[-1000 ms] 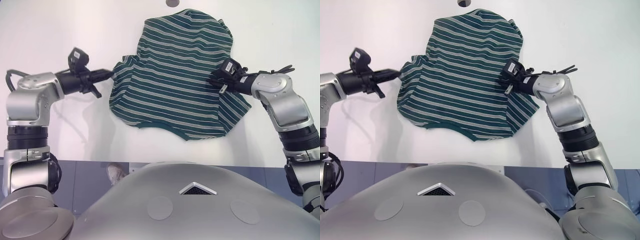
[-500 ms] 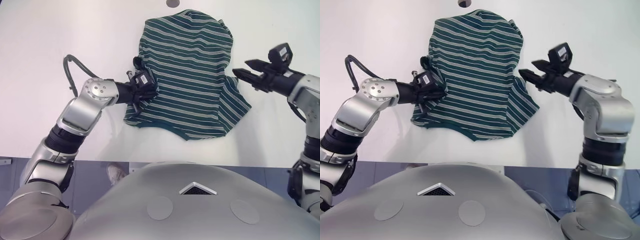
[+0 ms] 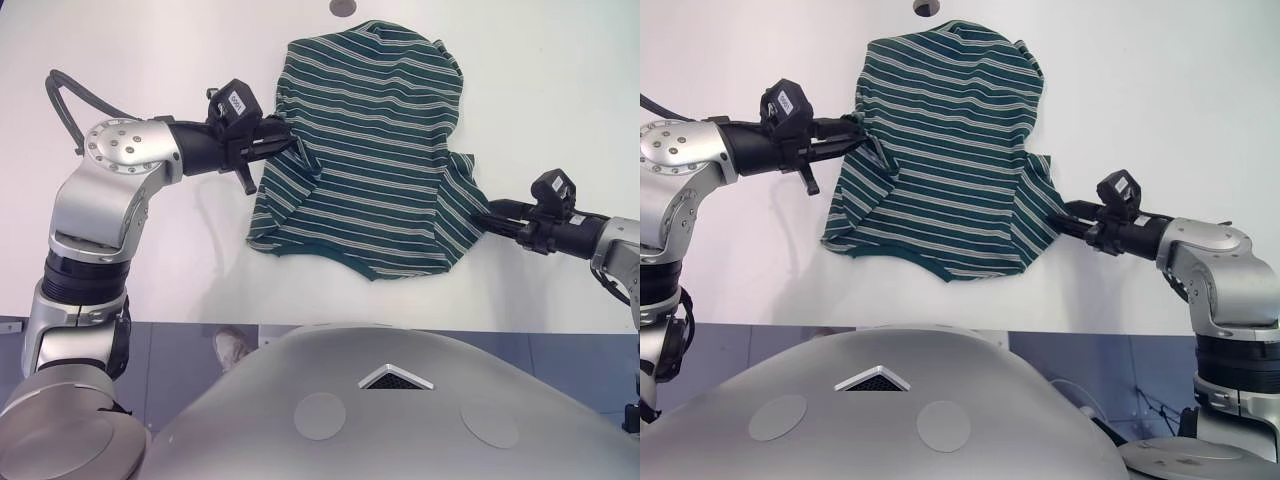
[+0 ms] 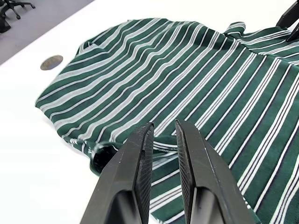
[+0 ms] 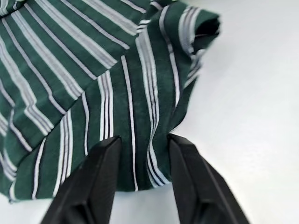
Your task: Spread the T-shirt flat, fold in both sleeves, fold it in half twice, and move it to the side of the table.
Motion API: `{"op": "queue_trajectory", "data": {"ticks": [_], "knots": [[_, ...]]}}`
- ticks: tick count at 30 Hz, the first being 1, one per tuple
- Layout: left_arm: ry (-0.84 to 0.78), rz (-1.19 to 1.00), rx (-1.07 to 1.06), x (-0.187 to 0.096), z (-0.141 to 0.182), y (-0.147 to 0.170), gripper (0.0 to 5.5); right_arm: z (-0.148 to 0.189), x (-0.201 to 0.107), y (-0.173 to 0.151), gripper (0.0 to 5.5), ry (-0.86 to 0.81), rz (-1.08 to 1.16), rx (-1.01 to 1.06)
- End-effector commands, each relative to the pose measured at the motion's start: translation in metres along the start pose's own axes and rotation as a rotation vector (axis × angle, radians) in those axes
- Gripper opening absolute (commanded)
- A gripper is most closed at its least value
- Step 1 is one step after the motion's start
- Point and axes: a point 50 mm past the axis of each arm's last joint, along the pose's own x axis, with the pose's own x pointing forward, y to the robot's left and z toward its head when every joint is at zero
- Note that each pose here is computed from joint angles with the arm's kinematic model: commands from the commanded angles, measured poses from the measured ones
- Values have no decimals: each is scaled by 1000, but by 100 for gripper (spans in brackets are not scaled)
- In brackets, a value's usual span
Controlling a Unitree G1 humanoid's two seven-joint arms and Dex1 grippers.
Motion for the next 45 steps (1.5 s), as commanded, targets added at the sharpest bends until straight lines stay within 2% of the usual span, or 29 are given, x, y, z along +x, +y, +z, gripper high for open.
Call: {"op": "queue_trajectory", "data": {"ticks": [1,6,9,13,17,22,24,26,28,31,33,35,37,40,43,45], "knots": [[24,23,-42,-2,-14,1,83,-12,0,-5,101,87,-9,28],[48,58,-75,-8,-27,3,83,-7,-5,-10,4,83,-9,26],[59,65,-80,-11,-29,6,83,-10,-8,-16,4,100,-15,33],[61,86,-106,-12,-34,6,83,-10,-37,-38,4,157,-101,12],[78,97,-143,-11,-46,9,83,17,-49,-45,4,115,-120,-76],[72,98,-150,-10,-47,11,83,63,-27,7,4,34,80,-261],[56,114,-148,-7,-46,11,83,75,4,28,4,-10,110,-265],[41,135,-146,-5,-43,12,83,68,37,43,4,33,101,-265],[11,162,-111,-6,-38,14,83,53,53,52,4,114,90,-291],[-106,269,-2,-7,-23,24,83,47,54,49,62,153,41,-364],[-147,218,153,-10,-15,17,104,57,42,50,101,95,51,-467],[-97,105,334,-14,-22,3,143,77,22,49,144,-7,52,-612],[-22,9,489,-25,-37,-3,182,79,-2,38,147,18,42,-848],[94,-158,658,-36,-66,-14,249,60,-19,30,147,112,132,-1014],[132,-299,752,-42,-97,-38,249,21,-25,26,147,271,242,-1153],[135,-345,789,-42,-111,-48,249,5,-21,30,147,261,278,-1180]]}}
